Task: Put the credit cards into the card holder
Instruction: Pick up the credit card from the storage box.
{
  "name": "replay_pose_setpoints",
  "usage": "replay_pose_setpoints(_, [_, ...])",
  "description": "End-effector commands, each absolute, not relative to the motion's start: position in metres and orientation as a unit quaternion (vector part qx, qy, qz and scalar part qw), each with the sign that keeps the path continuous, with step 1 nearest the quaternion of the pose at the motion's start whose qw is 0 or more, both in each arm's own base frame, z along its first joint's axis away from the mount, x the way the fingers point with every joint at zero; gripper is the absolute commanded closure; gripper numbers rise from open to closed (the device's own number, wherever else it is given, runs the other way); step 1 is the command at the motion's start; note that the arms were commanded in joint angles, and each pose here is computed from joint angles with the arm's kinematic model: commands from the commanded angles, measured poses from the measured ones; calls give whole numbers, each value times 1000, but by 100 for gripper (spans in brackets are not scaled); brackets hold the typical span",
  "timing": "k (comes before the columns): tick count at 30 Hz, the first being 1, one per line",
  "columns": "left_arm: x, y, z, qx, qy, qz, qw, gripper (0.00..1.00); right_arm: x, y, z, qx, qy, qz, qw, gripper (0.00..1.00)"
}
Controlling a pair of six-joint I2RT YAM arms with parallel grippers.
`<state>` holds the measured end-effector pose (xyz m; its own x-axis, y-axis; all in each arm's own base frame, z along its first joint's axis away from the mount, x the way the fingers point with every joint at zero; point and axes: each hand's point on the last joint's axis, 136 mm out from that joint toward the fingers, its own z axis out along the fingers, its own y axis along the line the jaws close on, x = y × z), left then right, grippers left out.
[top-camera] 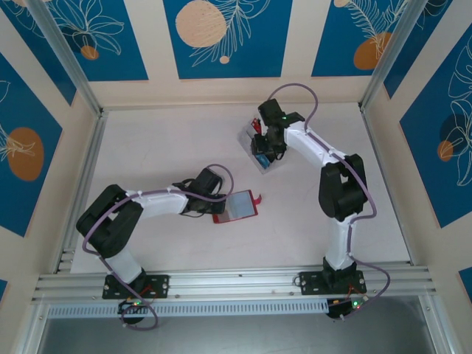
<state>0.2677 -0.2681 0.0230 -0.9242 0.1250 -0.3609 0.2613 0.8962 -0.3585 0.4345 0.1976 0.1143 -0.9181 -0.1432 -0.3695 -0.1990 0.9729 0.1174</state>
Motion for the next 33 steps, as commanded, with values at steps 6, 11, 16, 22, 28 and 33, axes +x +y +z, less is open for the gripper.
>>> replay_pose_setpoints(6, [240,-253,-4,99,973,-176,111,100,442,204,103,-125,976,35,175,55])
replay_pose_setpoints(11, [240,-254,-3,99,972,-179,112,100,448,204,93,-132,976,18,170,56])
replay_pose_setpoints(16, [239,-255,-4,99,972,-181,110,100,454,200,84,-138,976,-13,167,58])
replay_pose_setpoints(22, [239,-256,-6,98,972,-183,109,100,455,196,73,-140,977,-28,159,59])
replay_pose_setpoints(28, [237,-253,-7,97,973,-182,107,100,452,200,63,-146,978,-26,147,60])
replay_pose_setpoints(33, [236,-253,-6,96,973,-182,107,100,450,203,59,-150,978,-28,142,64])
